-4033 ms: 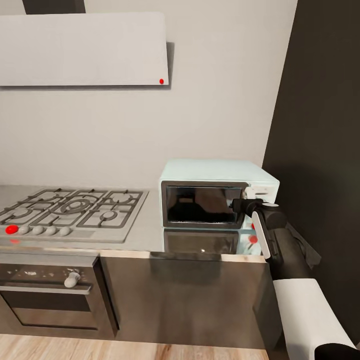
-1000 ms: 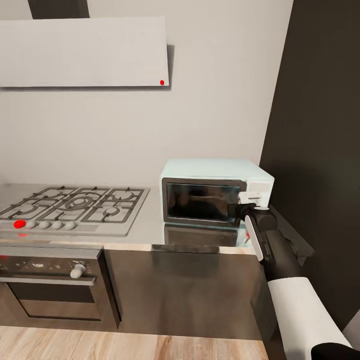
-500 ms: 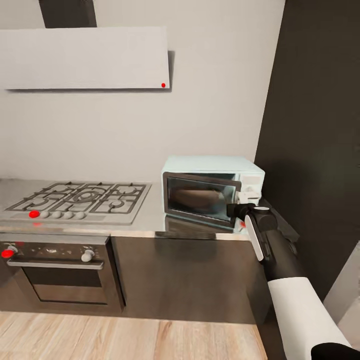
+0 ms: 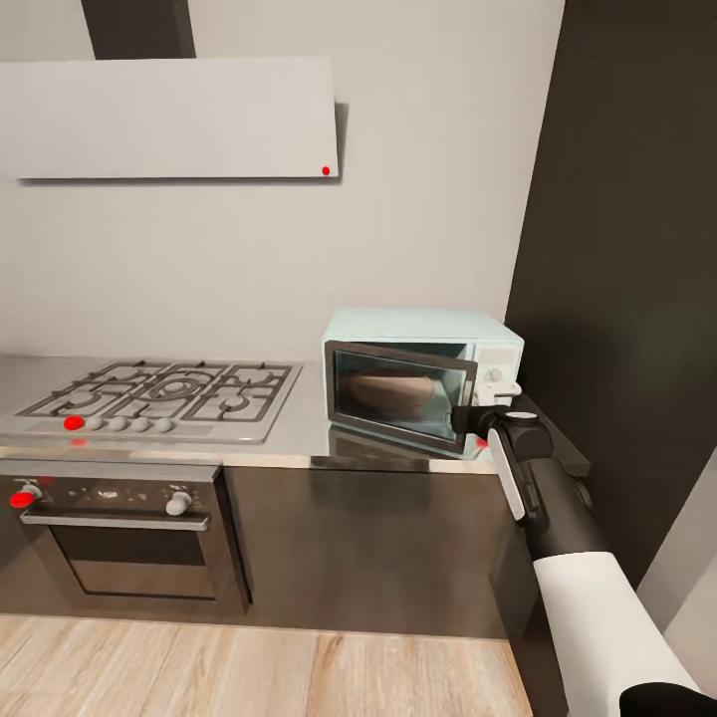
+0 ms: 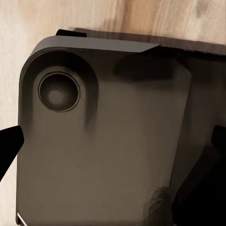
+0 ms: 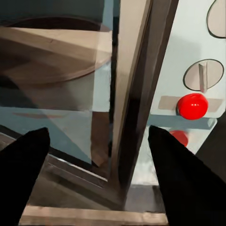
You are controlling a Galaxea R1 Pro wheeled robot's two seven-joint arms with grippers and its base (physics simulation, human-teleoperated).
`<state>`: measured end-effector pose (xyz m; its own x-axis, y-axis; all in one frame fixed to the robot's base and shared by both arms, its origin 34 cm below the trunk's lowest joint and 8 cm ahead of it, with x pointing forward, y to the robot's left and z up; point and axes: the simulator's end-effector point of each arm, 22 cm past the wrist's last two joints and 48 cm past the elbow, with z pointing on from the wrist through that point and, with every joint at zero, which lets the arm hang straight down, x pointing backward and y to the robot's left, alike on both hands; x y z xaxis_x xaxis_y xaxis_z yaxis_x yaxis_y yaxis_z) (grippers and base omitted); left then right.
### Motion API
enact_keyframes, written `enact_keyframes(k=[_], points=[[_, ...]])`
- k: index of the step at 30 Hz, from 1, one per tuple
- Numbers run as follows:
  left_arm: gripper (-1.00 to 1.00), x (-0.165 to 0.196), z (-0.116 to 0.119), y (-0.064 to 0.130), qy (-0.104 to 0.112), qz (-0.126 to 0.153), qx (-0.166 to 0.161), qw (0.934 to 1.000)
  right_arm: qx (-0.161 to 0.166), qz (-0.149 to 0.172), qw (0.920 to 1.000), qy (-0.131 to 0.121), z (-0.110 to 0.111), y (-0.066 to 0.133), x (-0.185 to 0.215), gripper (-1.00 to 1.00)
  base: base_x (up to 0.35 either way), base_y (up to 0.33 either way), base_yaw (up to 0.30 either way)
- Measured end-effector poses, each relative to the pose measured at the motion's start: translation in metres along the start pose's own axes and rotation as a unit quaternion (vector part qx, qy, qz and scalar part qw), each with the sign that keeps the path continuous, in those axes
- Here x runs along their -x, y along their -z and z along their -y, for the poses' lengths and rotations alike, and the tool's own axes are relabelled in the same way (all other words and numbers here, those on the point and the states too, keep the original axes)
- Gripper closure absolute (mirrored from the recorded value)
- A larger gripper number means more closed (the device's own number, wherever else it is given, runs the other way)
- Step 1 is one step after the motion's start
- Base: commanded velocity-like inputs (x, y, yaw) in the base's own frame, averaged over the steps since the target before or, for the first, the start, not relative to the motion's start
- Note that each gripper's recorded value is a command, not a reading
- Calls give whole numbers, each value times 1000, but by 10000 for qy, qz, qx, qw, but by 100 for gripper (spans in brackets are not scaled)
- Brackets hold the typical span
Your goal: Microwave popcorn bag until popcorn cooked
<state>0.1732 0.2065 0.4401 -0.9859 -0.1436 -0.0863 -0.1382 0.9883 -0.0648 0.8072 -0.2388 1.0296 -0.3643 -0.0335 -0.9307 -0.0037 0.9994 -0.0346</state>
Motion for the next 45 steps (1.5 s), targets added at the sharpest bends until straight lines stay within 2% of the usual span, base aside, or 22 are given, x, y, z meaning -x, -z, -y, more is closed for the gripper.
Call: enact_keyframes(k=[11, 13, 16, 20, 22, 28, 33, 36, 45], points=[[-100, 0, 0, 0, 1, -1, 0, 10000, 45, -22, 10000, -12, 0, 0, -1, -100, 0, 0, 0], [-100, 0, 0, 0, 2, -3, 0, 10000, 88, -116, 9999, -4, 0, 0, -6, -100, 0, 0, 0], [-100, 0, 0, 0, 1, -1, 0, 10000, 580, -200, 9981, 46, -17, 5, -5, -100, 0, 0, 0], [-100, 0, 0, 0, 2, -2, 1, 10000, 1049, -252, 9938, 256, 5, 11, -8, -100, 0, 0, 0], [-100, 0, 0, 0, 0, -1, 0, 10000, 1140, -284, 9925, 337, 18, 13, -9, -100, 0, 0, 0], [-100, 0, 0, 0, 6, -3, 1, 10000, 977, -322, 9939, 406, 48, 13, -12, -100, 0, 0, 0], [-100, 0, 0, 0, 4, 0, 1, 10000, 598, -277, 9972, 355, 78, 13, -8, -100, 0, 0, 0], [-100, 0, 0, 0, 15, 2, 1, 10000, 670, -225, 9970, 304, 71, 11, -8, -100, 0, 0, 0], [-100, 0, 0, 0, 4, 4, 0, 10000, 621, -187, 9974, 300, 74, 12, -5, -100, 0, 0, 0]])
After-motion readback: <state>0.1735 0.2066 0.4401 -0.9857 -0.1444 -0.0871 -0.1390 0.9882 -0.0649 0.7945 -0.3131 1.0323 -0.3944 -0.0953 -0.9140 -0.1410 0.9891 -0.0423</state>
